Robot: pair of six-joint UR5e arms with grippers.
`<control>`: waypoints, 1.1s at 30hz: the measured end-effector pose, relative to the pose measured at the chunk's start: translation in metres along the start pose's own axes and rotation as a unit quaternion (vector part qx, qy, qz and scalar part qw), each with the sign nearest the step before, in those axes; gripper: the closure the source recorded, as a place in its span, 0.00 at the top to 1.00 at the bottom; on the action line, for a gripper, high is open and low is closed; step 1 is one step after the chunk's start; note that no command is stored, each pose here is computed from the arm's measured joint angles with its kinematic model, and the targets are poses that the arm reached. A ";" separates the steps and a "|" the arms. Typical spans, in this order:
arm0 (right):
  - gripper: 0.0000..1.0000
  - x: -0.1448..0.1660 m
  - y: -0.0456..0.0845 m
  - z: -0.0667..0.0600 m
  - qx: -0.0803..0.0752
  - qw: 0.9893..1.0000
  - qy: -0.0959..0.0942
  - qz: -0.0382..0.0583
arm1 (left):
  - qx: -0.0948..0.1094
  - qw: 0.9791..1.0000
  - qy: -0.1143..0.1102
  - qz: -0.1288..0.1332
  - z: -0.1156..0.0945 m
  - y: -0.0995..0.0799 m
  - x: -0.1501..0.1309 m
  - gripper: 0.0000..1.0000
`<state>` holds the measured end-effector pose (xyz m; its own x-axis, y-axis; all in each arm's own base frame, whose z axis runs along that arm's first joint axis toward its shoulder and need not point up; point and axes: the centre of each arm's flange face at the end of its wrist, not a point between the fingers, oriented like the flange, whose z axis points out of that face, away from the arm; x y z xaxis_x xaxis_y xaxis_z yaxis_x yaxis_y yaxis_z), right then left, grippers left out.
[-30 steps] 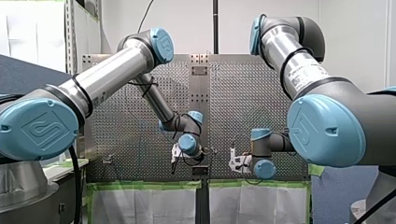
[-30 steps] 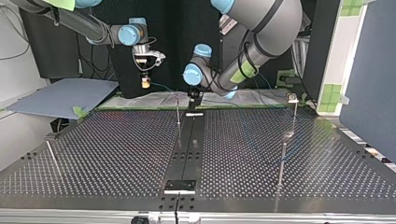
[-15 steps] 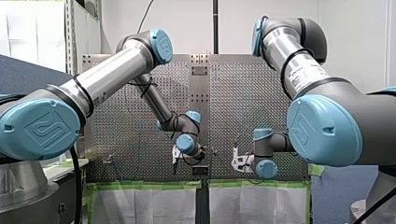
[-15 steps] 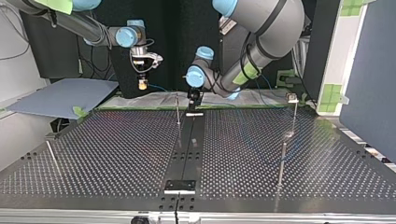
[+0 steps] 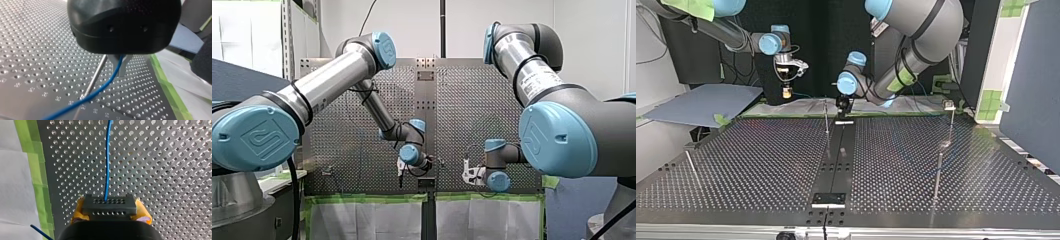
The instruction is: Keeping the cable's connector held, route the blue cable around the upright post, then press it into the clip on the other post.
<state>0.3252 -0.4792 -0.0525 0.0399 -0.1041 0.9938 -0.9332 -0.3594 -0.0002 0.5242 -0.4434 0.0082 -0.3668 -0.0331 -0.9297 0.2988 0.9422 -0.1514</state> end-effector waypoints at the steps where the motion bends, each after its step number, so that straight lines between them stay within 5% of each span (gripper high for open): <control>1: 0.00 0.000 0.001 0.001 -0.001 1.000 0.000 0.000 | 0.002 1.000 0.000 -0.005 0.001 0.001 0.000 0.00; 21: 0.00 0.006 0.017 0.014 -0.009 1.000 0.002 0.002 | 0.013 0.998 0.012 -0.057 0.007 0.016 0.004 0.00; 33: 0.00 0.010 0.035 0.026 -0.024 1.000 -0.010 0.002 | 0.026 0.995 0.019 -0.090 0.011 0.023 0.005 0.00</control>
<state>0.3020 -0.5171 -0.0450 0.0433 -0.1230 0.9915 -0.9493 -0.3143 0.0024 0.5390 -0.4251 -0.0040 -0.4518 -0.1865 -0.8724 0.2697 0.9036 -0.3329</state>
